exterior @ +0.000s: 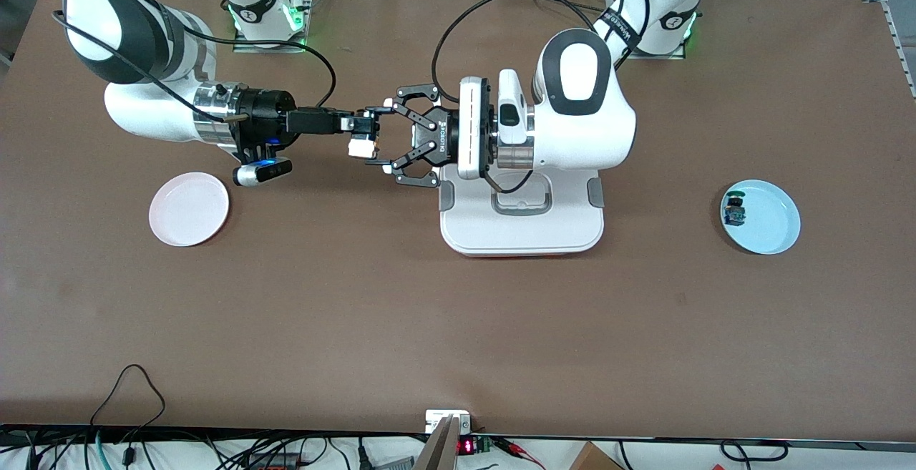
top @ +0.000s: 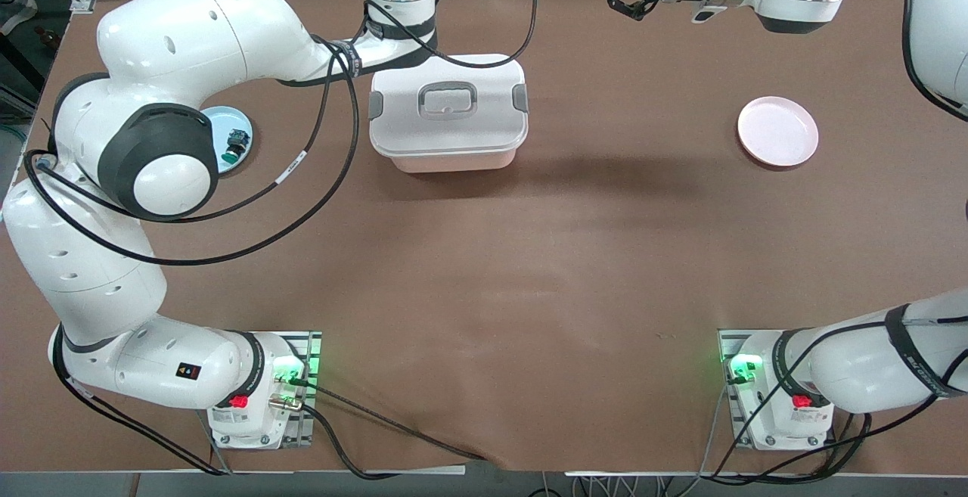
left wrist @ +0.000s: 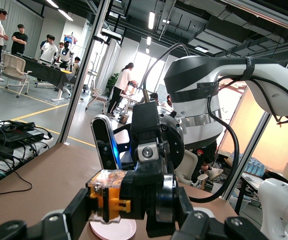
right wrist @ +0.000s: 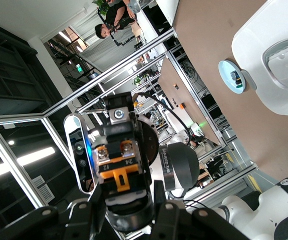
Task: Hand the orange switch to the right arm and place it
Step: 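Open the left gripper and withdraw it while the right gripper holds the switch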
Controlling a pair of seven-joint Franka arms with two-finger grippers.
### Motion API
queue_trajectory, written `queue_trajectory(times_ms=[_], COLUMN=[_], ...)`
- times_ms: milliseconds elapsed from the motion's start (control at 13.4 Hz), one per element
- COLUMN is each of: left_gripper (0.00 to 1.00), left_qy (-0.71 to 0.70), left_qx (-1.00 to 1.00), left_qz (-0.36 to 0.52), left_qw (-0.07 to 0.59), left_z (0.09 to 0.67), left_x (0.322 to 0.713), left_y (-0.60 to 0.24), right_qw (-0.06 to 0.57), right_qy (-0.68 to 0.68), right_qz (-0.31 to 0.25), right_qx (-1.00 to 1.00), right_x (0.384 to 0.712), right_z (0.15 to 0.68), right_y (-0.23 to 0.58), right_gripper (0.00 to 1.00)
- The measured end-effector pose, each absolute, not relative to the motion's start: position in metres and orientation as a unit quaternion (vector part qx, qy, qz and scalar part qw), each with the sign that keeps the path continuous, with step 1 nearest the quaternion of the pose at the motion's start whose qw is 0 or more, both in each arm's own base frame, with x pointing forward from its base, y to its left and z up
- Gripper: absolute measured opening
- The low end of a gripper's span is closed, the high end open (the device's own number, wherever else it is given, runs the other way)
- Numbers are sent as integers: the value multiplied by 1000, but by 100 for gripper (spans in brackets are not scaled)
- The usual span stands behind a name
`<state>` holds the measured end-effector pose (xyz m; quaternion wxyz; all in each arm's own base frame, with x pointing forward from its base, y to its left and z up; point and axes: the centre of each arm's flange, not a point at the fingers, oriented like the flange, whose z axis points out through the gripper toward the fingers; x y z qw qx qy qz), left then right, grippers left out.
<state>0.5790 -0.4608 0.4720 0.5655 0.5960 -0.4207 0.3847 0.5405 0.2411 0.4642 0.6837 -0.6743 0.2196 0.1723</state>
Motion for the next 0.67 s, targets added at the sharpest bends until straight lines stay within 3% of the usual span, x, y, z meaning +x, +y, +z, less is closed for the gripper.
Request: queue_trajectory(times_ms=[149,447,671], left_gripper=[99,100,100], left_qy=[-418,-409,-404], left_qx=[597,589,560], left_qz=[389,398,408], left_qw=[563,572,597], left_z=[473,478,476], left_x=[584,615,667], left_y=[-455,-410,-293], right_qw=[684,684,685], right_qy=[220,220,219], right_qz=[173,173,171], right_qx=[-674,-673,-673], right_x=[541,541,542], right_z=[464,464,464], right_y=[240,240,237], right_gripper=[40,40,40])
